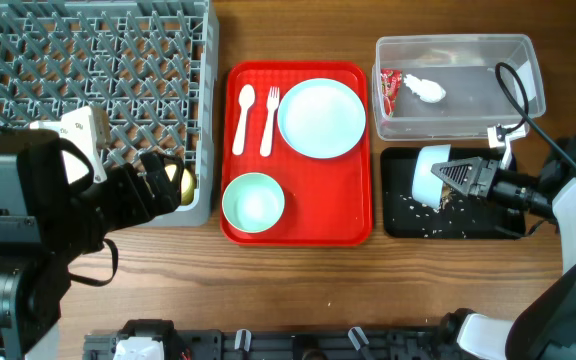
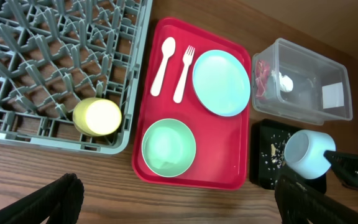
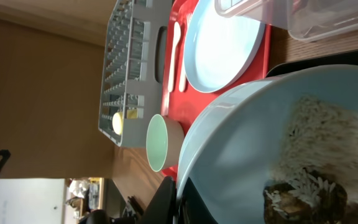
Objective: Sort waste into correct bins and load items into the dishwasher rack
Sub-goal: 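Tip the bowl over the black tray to empty the rice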
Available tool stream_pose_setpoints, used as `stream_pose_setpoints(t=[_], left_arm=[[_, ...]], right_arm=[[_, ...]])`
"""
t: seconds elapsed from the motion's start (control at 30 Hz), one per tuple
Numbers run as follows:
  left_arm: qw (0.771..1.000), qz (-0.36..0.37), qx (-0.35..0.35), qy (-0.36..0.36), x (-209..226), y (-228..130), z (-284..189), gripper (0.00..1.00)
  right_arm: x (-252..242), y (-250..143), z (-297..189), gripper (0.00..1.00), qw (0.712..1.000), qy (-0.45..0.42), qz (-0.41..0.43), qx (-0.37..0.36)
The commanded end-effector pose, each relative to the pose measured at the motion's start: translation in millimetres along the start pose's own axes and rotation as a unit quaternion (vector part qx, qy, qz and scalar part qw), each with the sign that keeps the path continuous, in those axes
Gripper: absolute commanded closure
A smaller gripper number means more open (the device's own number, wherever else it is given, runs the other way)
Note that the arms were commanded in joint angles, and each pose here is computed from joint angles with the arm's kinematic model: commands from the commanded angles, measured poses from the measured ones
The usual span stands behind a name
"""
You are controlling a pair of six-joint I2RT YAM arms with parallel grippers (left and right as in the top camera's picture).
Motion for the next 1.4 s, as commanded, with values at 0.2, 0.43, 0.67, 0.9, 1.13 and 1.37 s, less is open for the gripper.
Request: stream_pose_setpoints(t=[0.2,0.43,0.67,0.9,1.13,1.37], left_arm=[[1.000,0.010,0.000,-0.010,-4,0,-2,0.00],[1.000,0.010,0.000,-0.010,-4,0,-2,0.00],[1.000,0.010,0.000,-0.010,-4,0,-2,0.00],[1.000,0.010,0.000,-0.010,-4,0,-2,0.00],[1.000,0.010,0.000,-0.010,-4,0,-2,0.00],[1.000,0.010,0.000,-0.010,-4,0,-2,0.00]], right_arm=[[15,11,-2,0.96,0.998,0.051,-0.025,-0.035],[-2,6,0,0.96,0.999,0.016,0.037,-0.015],[22,14,-3,0.96,0.995,0.089,0.005,-0.050],[7,11,-2,0.96,0.997,0.061,0.036,-0.037],[9,11,-3,0.96,0.995,0.077,0.053,-0.042],[-11,3,-6,0.96,0.991,0.016,0.131,-0.018]])
Point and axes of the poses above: each gripper's point midway between its finger pads, its own z axis out along the fingers, its own x axis along the line the jaws close on, y = z × x, the point moved 1 cm from there along -z, back along the fingers, and after that the axes turned 12 degrees about -z, right-handed, at the moved point
